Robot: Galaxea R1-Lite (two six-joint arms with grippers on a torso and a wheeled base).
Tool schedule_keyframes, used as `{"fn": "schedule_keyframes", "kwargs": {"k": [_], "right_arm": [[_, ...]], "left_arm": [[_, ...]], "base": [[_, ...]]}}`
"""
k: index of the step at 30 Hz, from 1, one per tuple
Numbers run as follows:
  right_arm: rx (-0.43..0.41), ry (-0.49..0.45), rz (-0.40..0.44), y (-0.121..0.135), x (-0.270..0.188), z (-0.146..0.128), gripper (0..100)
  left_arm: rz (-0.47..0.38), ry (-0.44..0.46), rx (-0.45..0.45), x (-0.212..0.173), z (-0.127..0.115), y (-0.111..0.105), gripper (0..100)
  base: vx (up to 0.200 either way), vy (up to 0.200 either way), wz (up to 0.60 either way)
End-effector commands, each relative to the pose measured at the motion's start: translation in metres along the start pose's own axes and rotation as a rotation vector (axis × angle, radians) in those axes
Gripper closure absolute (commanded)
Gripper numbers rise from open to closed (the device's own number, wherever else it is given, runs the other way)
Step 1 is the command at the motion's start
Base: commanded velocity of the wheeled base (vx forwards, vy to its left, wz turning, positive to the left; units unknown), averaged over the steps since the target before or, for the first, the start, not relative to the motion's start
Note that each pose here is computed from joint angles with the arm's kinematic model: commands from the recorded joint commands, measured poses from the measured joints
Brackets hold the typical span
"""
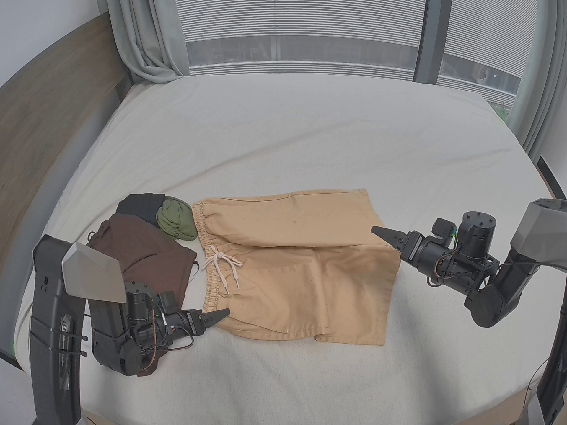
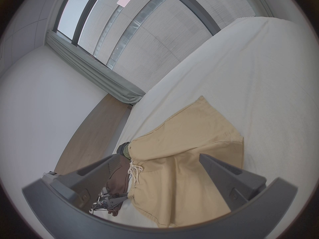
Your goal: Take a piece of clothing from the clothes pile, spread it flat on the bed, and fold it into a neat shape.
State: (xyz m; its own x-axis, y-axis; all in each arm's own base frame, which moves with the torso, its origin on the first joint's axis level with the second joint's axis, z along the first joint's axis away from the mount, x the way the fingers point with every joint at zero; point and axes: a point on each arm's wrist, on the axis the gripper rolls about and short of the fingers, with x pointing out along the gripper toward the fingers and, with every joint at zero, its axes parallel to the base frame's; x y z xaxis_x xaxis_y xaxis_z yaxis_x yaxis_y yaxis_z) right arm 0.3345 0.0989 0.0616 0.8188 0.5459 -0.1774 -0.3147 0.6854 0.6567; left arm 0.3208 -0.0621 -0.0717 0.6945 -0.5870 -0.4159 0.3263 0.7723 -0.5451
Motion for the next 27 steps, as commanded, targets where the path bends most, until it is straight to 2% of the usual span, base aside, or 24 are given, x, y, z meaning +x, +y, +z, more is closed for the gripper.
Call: {"fn": "schedule_keyframes", "kwargs": {"k": [1,10,11,16,22,26,27], "right_arm": [[0.0,0.001,0.002,0.0,0.0,0.0,0],[0.001,0.003,0.0,0.0,0.0,-0.001,0],[0.001,0.003,0.0,0.0,0.0,-0.001,0],[0.002,0.012,-0.007,-0.001,-0.002,-0.003,0],[-0.022,0.073,-0.053,-0.009,-0.011,-0.017,0],[-0.038,0.197,-0.13,-0.022,-0.026,-0.044,0],[-0.04,0.203,-0.132,-0.023,-0.027,-0.045,0]], "left_arm": [[0.002,0.013,-0.009,0.003,-0.005,0.003,0],[-0.004,0.007,-0.013,0.005,-0.003,0.001,0],[-0.004,0.007,-0.013,0.005,-0.003,0.002,100],[-0.003,0.006,-0.015,0.005,-0.003,0.002,100],[-0.002,0.007,-0.014,0.006,-0.004,0.003,100],[-0.003,0.006,-0.012,0.006,-0.003,0.003,100],[-0.003,0.006,-0.012,0.006,-0.003,0.003,100]], "base": [[0.0,0.0,0.0],[0.0,0.0,0.0],[0.0,0.0,0.0],[0.0,0.0,0.0],[0.0,0.0,0.0],[0.0,0.0,0.0],[0.0,0.0,0.0]]}}
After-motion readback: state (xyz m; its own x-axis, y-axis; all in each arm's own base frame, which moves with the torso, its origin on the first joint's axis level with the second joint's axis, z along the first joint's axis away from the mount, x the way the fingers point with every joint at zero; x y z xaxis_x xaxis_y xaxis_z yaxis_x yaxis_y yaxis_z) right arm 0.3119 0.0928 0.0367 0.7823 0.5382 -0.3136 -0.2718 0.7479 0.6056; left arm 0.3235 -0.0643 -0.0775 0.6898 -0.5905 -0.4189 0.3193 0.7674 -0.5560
